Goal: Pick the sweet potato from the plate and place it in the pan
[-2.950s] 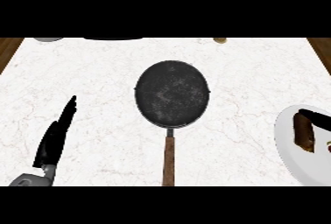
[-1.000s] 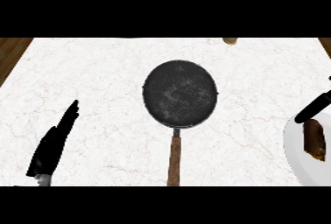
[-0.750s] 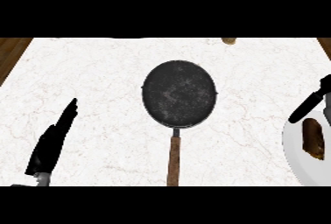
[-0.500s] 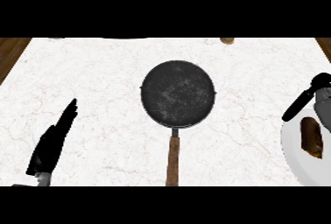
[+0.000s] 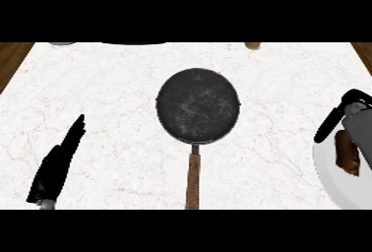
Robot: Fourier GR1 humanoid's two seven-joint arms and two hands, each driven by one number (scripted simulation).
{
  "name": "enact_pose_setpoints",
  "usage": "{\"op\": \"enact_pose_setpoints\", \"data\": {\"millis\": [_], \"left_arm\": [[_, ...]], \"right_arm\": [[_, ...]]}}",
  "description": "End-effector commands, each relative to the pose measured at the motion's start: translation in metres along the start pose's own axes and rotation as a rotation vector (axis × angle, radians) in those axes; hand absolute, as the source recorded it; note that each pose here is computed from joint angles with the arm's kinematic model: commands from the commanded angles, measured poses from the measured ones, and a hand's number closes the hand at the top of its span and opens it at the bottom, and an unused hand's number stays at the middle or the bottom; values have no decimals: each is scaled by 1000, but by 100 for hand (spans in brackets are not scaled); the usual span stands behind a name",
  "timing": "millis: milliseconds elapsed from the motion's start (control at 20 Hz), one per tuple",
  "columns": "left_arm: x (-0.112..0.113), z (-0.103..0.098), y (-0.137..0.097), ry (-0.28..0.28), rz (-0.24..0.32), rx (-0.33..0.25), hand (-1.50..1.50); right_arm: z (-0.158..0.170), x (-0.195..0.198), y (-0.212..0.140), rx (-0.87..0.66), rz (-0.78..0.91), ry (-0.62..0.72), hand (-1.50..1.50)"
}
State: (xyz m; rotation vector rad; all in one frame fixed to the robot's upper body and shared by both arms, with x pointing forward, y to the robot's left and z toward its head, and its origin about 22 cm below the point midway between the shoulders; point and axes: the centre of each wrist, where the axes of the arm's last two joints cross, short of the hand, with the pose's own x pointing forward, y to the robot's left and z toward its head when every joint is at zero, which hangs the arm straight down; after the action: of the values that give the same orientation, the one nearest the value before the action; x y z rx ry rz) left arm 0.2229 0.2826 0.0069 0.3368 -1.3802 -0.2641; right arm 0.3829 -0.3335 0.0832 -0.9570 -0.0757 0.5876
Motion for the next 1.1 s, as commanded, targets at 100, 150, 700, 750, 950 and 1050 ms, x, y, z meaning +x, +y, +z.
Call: {"op": "enact_pose_setpoints", "data": {"millis": [100,150,700,750,950,1050], "left_arm": [[-1,-4,-4,-4,5,0,0],[-1,0,0,-6,6,7,0],[2,-4,-1,-2,9,22,0],[-13,8,-4,12,0,-2,0],[7,-7,-2,12,9,0,0],[-5,-13,6,-2,19,16,0]], "right_arm": [[1,16,3,48,57,221,-150],[3,22,14,58,78,229,-150],[-25,-5,32,65,70,253,-150],[-13,8,37,68,93,244,-150],[-32,-11,56,64,83,250,-150],[-36,-21,34,67,63,234,-150]]}}
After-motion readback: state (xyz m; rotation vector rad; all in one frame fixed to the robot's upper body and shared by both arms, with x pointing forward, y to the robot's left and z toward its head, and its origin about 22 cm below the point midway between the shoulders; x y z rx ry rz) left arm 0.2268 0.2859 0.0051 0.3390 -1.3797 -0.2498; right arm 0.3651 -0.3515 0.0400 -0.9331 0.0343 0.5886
